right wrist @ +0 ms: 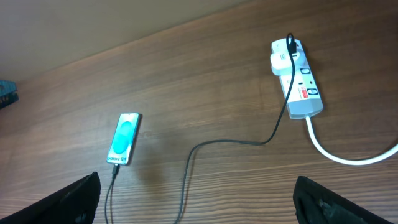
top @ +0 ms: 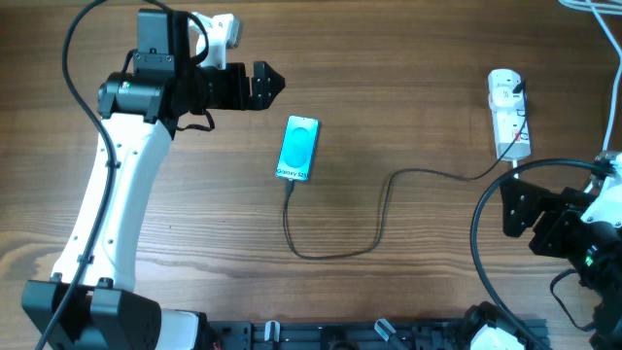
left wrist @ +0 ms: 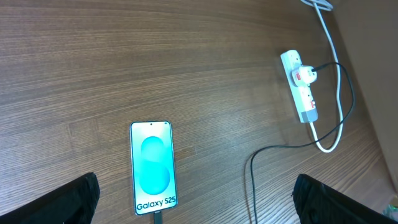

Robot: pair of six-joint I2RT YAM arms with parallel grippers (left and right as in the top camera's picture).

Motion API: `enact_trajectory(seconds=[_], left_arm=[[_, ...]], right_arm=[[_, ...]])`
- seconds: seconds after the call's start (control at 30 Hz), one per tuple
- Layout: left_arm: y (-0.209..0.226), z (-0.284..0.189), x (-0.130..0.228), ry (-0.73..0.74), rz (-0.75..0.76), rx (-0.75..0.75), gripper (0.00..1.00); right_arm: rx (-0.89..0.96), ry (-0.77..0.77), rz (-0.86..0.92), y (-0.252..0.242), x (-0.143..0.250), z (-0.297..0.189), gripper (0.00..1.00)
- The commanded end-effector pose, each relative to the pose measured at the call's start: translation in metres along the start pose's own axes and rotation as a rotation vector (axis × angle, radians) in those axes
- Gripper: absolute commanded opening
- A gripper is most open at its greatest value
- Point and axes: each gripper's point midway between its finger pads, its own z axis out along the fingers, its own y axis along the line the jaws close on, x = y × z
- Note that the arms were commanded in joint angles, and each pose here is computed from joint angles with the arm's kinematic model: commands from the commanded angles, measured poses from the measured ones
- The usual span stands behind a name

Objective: Plug charger to phone and switch on socket

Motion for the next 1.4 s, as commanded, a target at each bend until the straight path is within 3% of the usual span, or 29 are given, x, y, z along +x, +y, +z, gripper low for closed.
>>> enact_trajectory(seconds=[0.0,0.23,0.37,0.57,0.77,0.97,1.37], left_arm=[[-0.001,-0.005,-0.006,-0.020,0.008,0.001,1.00],[-0.001,-0.005,-0.006,-0.020,0.008,0.001,1.00],[-0.001,-0.005,-0.006,-0.020,0.008,0.000,1.00],[-0.001,-0.005,-0.006,-0.020,0.008,0.000,1.00],[-0.001,-0.005,-0.006,-0.020,0.008,0.001,1.00],[-0.001,-0.005,-0.006,-0.020,0.008,0.000,1.00],[-0.001,-0.005,-0.006,-0.020,0.008,0.001,1.00]], right_arm=[[-0.009,-0.001,-0.008,0.003,0.000,-0.001,1.00],[-0.116,0.051,-0.171,0.025,0.015,0.014,1.00],[-0.203,-0.119,-0.331,0.042,0.003,0.032,1.00],[-0.211,-0.413,-0.515,0.055,0.014,0.052,1.00],[-0.191,-0.666,-0.540,0.044,0.031,0.057,1.00],[-0.194,-0.736,-0.544,0.036,0.047,0.078,1.00],[-0.161,-0.921,-0.540,0.029,0.041,0.079,0.99]])
